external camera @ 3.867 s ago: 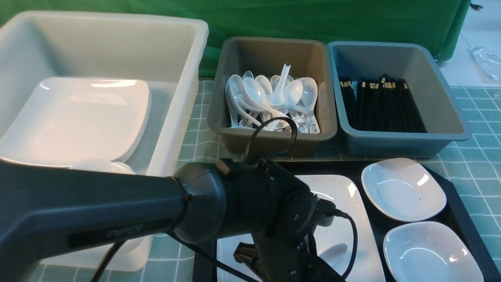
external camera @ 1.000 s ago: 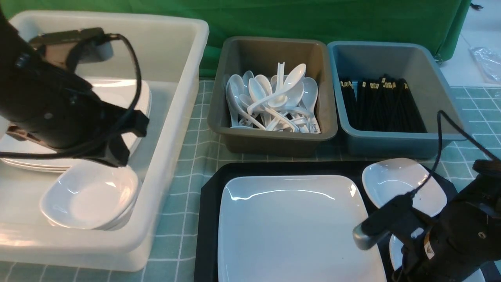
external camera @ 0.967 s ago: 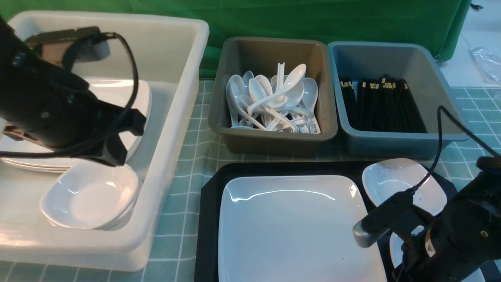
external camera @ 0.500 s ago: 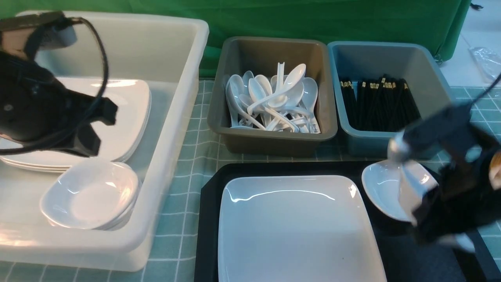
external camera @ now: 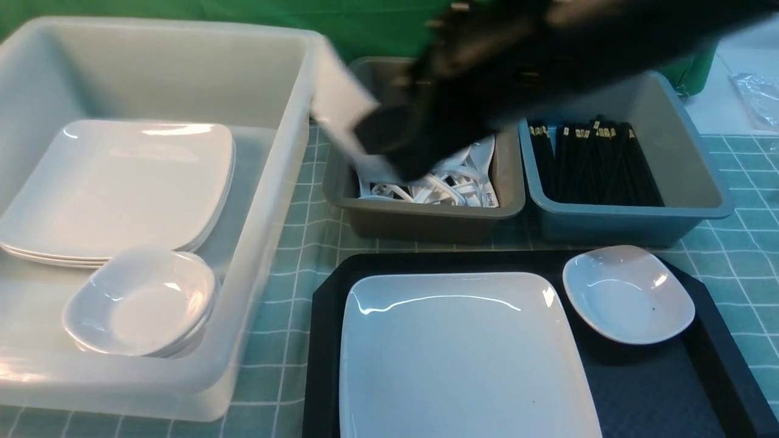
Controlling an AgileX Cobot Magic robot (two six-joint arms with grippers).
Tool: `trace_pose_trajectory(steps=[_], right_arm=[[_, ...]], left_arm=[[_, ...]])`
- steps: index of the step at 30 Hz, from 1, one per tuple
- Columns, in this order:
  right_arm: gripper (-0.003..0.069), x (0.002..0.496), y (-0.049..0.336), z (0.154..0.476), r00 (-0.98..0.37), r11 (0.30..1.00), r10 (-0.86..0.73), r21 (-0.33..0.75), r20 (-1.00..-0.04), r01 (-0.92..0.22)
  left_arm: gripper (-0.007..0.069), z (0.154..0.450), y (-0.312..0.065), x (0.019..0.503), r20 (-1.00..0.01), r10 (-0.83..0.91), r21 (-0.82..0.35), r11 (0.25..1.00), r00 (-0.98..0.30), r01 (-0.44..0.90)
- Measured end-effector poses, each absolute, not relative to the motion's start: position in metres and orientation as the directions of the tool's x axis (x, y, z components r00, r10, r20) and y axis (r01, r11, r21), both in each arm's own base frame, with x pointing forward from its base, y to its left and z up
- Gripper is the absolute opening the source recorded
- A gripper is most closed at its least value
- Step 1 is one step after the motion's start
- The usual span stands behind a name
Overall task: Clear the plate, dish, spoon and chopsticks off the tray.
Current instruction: Use the right arm to put the small plate into the large storage box on the left
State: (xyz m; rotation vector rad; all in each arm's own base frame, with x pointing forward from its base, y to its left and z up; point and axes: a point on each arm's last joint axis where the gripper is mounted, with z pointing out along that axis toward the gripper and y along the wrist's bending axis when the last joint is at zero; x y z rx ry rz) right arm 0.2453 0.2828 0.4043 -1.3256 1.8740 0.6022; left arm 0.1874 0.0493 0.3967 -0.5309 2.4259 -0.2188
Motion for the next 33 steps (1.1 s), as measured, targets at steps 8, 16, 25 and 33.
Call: trace_pose_trajectory(steps=[8,16,25,33], right_arm=[[0.0064,0.258,0.385,0.361,-0.104,0.235,-0.593,-0.048,-0.798,-0.971],[0.0064,0.258,0.446,0.294,-0.086,0.165,-0.645,-0.028,-0.759,-0.986],[0.0178,0.266,0.457,0.263,-0.093,0.181,-0.663,-0.039,-0.743,-0.983],[0.0456,0.261,0.454,0.263,-0.167,0.202,-0.687,0.034,-0.708,-0.979]], left_arm=[[0.001,0.407,0.049,0.172,-0.59,-0.447,-0.301,0.895,-0.673,-0.33],[0.001,0.408,0.046,0.169,-0.591,-0.416,-0.299,0.909,-0.691,-0.291],[0.001,0.408,0.044,0.17,-0.595,-0.407,-0.304,0.912,-0.694,-0.275],[0.001,0.408,0.044,0.17,-0.599,-0.395,-0.3,0.917,-0.697,-0.262]])
